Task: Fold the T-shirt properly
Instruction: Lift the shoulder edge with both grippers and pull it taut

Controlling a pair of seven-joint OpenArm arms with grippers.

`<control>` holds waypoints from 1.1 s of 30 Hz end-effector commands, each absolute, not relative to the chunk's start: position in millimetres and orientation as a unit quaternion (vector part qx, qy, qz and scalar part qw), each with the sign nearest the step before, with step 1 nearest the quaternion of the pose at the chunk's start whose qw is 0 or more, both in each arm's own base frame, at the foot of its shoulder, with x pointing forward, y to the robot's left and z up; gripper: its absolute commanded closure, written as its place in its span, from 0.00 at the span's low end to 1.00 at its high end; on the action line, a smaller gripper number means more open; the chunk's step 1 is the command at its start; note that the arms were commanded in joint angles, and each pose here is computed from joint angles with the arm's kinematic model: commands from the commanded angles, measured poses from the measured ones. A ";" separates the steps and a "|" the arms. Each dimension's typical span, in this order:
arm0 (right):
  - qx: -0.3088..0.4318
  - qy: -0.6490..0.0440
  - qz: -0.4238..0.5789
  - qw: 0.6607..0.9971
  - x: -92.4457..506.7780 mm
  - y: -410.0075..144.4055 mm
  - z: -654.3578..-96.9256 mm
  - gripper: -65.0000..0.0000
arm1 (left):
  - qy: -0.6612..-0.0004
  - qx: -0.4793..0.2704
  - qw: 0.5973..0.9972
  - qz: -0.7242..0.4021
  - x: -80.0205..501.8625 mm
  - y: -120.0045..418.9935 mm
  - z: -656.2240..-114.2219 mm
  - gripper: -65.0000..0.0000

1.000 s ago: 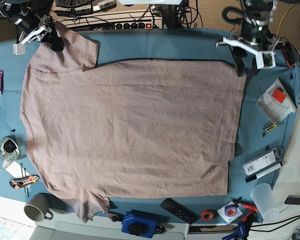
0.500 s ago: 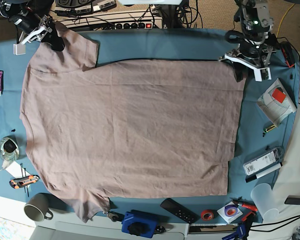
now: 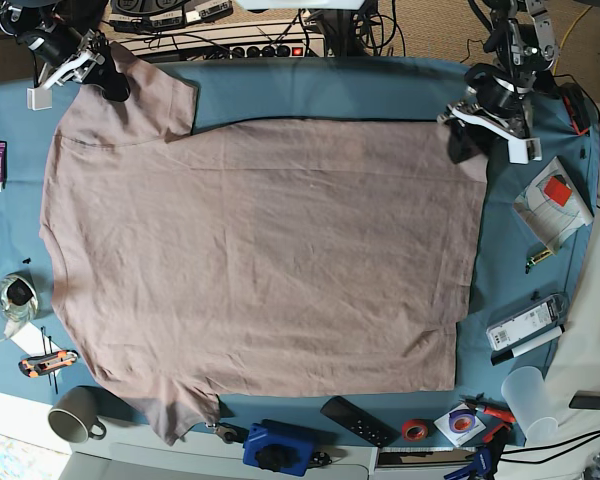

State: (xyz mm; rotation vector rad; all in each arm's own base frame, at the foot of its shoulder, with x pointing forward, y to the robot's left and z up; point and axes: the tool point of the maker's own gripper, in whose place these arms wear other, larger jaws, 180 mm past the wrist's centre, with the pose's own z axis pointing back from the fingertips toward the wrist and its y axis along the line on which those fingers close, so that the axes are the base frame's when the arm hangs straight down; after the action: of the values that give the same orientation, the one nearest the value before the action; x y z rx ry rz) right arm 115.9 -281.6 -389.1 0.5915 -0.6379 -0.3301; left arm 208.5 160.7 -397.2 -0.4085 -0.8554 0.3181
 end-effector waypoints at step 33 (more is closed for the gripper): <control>0.186 -0.291 -0.103 0.933 64.2 -312.6 -326.6 1.00 | -0.373 -0.101 0.915 0.117 143.6 192.2 -362.4 1.00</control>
State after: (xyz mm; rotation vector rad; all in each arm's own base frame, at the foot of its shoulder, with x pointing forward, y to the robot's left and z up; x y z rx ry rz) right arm 61.2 -307.1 -335.2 0.3982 -0.5743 -0.2272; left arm 142.0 188.8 -369.4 -0.2181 -0.7436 0.2465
